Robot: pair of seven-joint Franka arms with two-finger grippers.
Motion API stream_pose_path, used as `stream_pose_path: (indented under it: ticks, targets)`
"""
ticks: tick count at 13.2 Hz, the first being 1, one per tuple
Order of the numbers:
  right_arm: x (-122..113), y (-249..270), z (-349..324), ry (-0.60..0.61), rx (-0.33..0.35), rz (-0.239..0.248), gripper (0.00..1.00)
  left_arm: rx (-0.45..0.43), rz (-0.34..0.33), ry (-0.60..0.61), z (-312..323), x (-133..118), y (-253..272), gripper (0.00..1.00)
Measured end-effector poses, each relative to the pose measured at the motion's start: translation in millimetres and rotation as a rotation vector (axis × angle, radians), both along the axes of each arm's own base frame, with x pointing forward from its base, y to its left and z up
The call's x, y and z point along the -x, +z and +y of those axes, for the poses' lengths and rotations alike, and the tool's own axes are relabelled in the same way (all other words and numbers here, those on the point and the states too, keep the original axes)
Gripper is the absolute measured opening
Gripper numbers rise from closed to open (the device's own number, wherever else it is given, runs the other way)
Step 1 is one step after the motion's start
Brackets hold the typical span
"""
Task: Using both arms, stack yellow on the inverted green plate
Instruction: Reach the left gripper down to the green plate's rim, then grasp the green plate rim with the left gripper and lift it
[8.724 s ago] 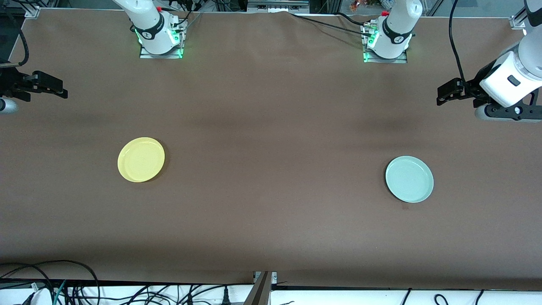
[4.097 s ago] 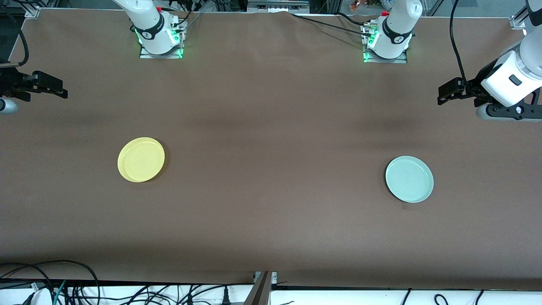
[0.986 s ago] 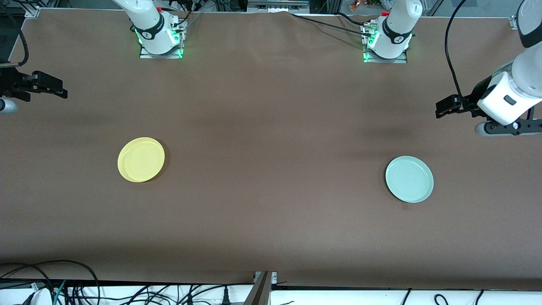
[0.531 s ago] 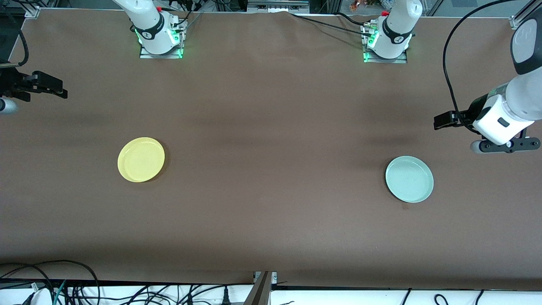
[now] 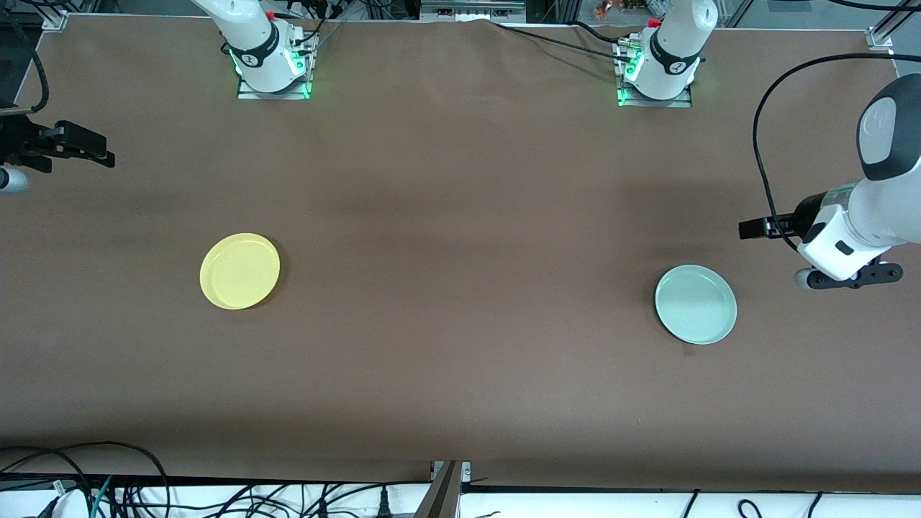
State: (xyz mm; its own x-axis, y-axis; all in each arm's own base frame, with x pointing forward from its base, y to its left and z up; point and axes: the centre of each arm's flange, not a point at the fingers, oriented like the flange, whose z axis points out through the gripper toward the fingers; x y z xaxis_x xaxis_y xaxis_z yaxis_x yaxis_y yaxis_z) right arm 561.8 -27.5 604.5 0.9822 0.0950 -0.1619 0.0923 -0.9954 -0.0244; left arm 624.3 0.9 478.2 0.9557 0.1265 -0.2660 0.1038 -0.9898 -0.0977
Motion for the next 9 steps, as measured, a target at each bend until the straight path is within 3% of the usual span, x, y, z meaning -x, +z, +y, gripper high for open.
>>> stream_pose_path:
  ticks: [3,6,9]
  targets:
    - [0,0,0,0.000,0.000,0.000,1.00,-0.031,-0.040,-0.005,10,-18,-36,1.00]
    - [0,0,0,0.000,0.000,0.000,1.00,-0.024,-0.105,0.024,42,-39,-118,1.00]
    - [-1,-1,0,0.000,0.000,0.002,1.00,-0.016,-0.129,0.033,55,-46,-190,1.00]
